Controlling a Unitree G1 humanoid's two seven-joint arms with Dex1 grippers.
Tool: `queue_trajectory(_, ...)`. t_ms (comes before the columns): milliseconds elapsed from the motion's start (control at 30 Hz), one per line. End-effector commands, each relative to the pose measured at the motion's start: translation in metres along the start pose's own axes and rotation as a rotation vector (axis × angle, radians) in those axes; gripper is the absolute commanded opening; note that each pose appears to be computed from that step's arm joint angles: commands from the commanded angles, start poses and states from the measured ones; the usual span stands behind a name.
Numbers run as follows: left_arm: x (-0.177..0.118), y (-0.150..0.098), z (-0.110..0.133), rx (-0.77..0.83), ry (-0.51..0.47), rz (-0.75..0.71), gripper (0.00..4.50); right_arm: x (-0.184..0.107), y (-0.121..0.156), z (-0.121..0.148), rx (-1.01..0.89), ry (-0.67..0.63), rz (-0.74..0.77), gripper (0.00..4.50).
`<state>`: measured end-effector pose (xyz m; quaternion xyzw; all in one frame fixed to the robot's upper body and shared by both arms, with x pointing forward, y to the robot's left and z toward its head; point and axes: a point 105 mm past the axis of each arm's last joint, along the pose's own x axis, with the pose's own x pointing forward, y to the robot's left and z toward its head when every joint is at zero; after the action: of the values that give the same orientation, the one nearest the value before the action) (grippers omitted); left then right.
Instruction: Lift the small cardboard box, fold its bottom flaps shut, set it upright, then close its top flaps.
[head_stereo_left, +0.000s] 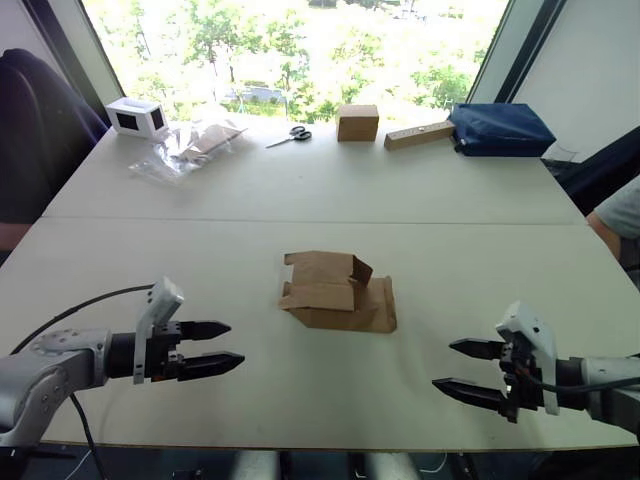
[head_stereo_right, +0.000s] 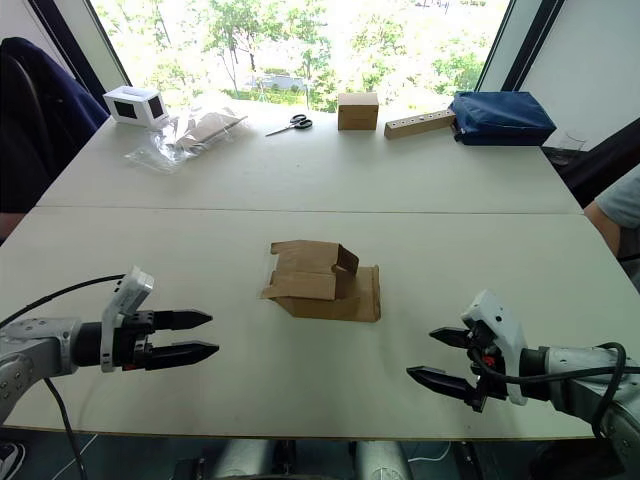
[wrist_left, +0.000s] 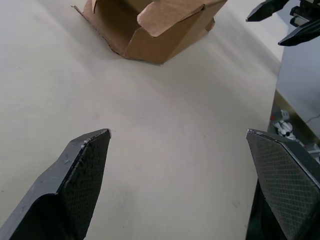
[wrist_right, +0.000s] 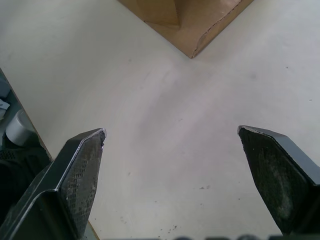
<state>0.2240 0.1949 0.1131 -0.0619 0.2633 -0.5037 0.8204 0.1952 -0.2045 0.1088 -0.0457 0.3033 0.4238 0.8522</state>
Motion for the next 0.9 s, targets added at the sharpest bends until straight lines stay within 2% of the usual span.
queue_trajectory(33, -0.005, 0.002, 0.012, 0.045, -0.045, 0.012, 4.45, -0.004, -0.001, 0.009, -0.027, -0.047, -0.012, 4.50)
queue_trajectory(167, -0.005, 0.007, 0.026, 0.041, -0.092, 0.044, 4.45, -0.006, -0.007, 0.012, -0.052, -0.058, -0.051, 4.50)
queue_trajectory(300, -0.008, 0.008, 0.070, 0.038, -0.177, 0.000, 4.45, -0.010, -0.007, 0.031, -0.081, -0.102, -0.049, 4.50)
queue_trajectory(400, -0.006, 0.004, 0.088, 0.012, -0.183, -0.059, 4.45, -0.010, -0.004, 0.044, -0.121, -0.122, -0.042, 4.50)
queue_trajectory(533, 0.007, 0.010, 0.104, -0.085, -0.164, -0.106, 4.45, -0.003, 0.006, 0.064, -0.189, -0.156, -0.017, 4.50)
queue_trajectory(667, 0.030, -0.009, 0.111, -0.206, -0.077, -0.297, 4.45, 0.010, 0.020, 0.075, -0.302, -0.154, -0.011, 4.50)
queue_trajectory(767, 0.044, -0.008, 0.088, -0.291, 0.116, -0.281, 4.45, 0.015, 0.025, 0.074, -0.327, -0.142, -0.015, 4.50)
queue_trajectory(900, 0.070, 0.008, 0.088, -0.390, 0.114, -0.263, 4.45, 0.019, 0.030, 0.078, -0.323, -0.176, -0.036, 4.50)
